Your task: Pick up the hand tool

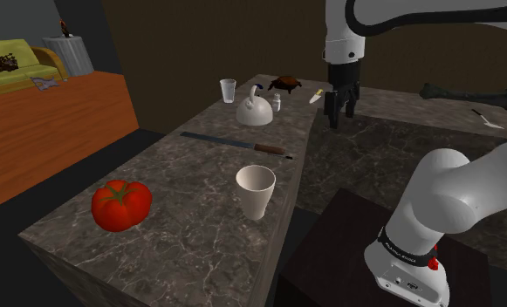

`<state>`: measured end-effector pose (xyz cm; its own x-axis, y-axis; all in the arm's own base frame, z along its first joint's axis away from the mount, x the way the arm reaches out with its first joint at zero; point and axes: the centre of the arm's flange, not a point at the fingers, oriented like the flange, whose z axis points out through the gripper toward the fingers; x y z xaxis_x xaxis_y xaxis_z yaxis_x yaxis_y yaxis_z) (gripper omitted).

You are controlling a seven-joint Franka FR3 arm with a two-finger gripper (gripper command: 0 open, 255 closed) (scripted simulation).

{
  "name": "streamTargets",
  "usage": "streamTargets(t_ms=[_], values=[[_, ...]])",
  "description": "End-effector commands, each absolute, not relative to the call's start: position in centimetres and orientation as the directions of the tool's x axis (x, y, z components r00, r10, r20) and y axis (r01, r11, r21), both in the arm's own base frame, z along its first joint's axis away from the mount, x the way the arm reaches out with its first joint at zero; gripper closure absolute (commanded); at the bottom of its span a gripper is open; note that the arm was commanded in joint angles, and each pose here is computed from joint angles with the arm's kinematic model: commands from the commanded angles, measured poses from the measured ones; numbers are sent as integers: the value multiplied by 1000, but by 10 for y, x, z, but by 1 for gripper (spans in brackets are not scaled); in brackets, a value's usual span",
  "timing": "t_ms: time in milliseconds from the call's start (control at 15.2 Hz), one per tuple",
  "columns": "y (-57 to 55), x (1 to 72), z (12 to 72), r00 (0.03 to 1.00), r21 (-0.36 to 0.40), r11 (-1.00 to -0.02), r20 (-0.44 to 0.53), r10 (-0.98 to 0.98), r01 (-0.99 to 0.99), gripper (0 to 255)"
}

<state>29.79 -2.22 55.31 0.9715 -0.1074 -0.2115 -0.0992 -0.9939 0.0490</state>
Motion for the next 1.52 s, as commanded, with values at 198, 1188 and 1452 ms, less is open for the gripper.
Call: streamTargets(t_ms=[198, 1188, 1452], values=[[-25, 331, 536, 978, 48, -997, -197, -72, -64, 0], [-20, 498, 456, 986, 53, -992, -125, 108, 115, 0], [-13, 543, 437, 982, 56, -985, -106, 156, 162, 0]])
